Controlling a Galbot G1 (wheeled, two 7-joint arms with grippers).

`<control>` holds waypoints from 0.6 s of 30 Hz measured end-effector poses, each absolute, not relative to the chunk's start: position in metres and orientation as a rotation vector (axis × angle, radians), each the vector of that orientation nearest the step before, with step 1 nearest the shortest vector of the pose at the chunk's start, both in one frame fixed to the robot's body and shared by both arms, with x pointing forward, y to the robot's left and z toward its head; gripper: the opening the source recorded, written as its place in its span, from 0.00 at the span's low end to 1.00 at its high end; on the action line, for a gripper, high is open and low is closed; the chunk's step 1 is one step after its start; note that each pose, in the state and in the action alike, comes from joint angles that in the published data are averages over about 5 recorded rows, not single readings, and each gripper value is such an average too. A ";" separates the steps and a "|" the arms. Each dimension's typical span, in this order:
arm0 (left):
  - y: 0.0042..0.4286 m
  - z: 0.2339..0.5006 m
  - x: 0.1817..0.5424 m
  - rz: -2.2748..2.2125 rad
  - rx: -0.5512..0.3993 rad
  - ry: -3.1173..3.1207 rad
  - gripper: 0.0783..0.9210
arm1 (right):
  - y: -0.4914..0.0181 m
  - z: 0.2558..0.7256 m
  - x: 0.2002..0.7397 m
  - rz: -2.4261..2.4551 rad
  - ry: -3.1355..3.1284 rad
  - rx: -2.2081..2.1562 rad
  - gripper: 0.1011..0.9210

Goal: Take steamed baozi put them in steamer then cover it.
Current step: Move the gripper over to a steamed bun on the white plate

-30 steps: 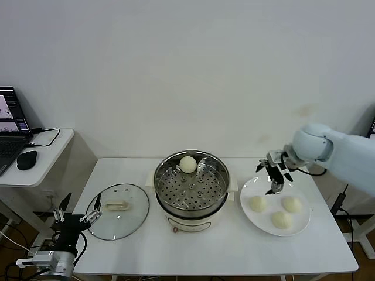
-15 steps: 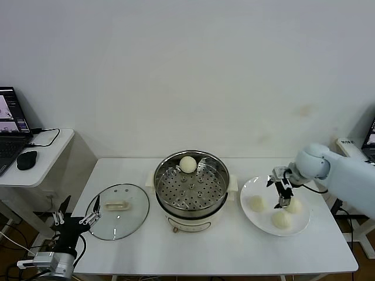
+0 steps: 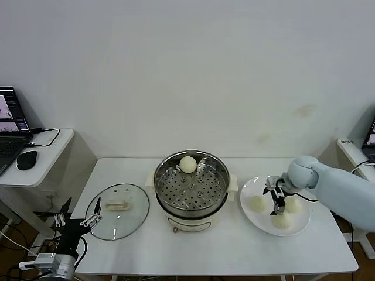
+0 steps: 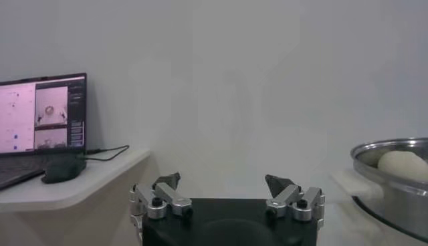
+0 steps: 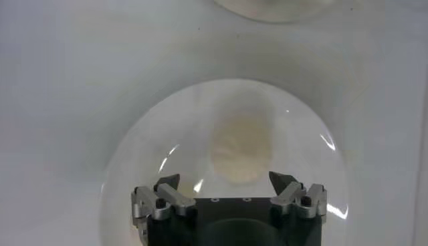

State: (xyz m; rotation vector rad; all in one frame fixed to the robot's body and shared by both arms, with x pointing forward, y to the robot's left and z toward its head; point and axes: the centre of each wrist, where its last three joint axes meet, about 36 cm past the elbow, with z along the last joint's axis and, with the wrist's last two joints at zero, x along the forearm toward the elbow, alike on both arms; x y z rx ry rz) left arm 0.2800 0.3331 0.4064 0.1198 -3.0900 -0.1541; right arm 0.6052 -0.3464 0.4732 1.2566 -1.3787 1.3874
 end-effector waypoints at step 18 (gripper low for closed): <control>0.332 0.402 0.280 -0.143 0.127 -3.087 0.88 | -0.328 0.449 0.621 1.390 -1.404 1.240 0.79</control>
